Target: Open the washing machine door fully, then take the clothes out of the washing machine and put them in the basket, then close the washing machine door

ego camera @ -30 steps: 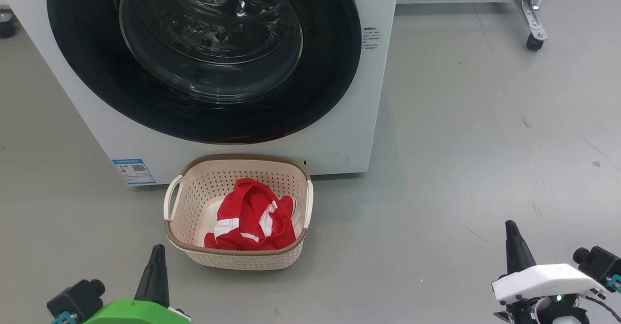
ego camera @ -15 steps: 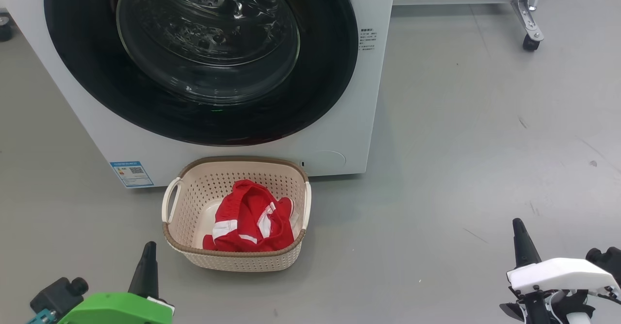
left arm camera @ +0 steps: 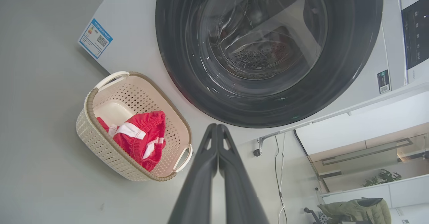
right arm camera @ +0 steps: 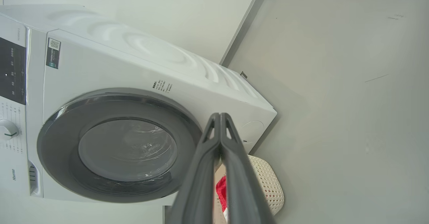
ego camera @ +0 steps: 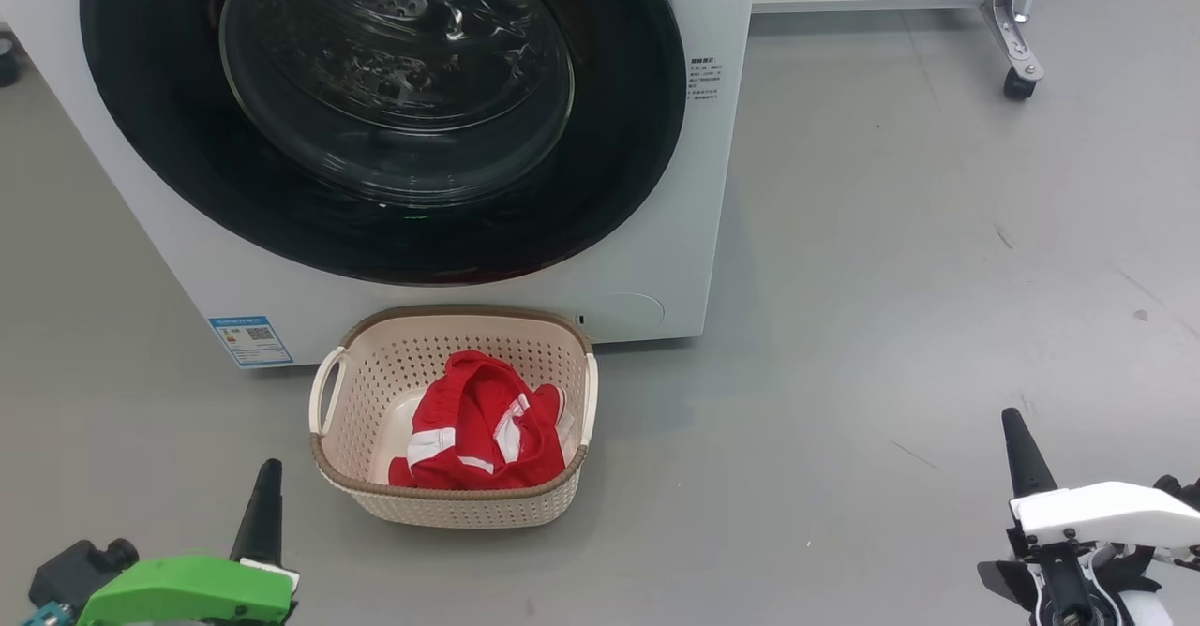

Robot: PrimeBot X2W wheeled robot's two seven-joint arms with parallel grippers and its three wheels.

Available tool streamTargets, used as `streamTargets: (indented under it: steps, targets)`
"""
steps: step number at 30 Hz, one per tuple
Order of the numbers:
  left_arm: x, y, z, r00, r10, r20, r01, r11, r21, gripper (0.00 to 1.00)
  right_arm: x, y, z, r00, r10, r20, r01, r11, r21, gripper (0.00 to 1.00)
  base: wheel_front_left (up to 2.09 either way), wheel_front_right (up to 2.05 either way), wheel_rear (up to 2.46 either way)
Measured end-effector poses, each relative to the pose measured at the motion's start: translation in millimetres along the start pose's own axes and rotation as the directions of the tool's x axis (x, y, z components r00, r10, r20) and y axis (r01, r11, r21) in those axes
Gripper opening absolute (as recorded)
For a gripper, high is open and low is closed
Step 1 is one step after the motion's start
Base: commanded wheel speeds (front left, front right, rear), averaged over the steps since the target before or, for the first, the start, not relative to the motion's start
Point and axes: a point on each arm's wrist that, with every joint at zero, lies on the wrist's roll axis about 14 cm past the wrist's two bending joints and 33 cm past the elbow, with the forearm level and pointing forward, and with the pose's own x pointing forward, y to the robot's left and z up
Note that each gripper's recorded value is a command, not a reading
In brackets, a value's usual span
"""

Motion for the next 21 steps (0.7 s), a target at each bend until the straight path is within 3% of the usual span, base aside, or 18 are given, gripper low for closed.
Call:
streamTargets:
  steps: [10,21]
  targets:
    - [4.7,-0.5,7.8,1.0,-0.014,0.007,0.015,0.992,-0.128,0.0,2.6,2.1,10.1,1.0,0.01,0.021,-0.013,0.992,0.128,0.0,0.0,0.0,0.0]
    - [9.6,-2.1,16.9,0.999,-0.032,0.026,0.038,0.96,-0.277,0.0,6.1,7.3,21.5,0.998,0.035,0.047,-0.046,0.963,0.265,0.0,0.0,0.0,0.0]
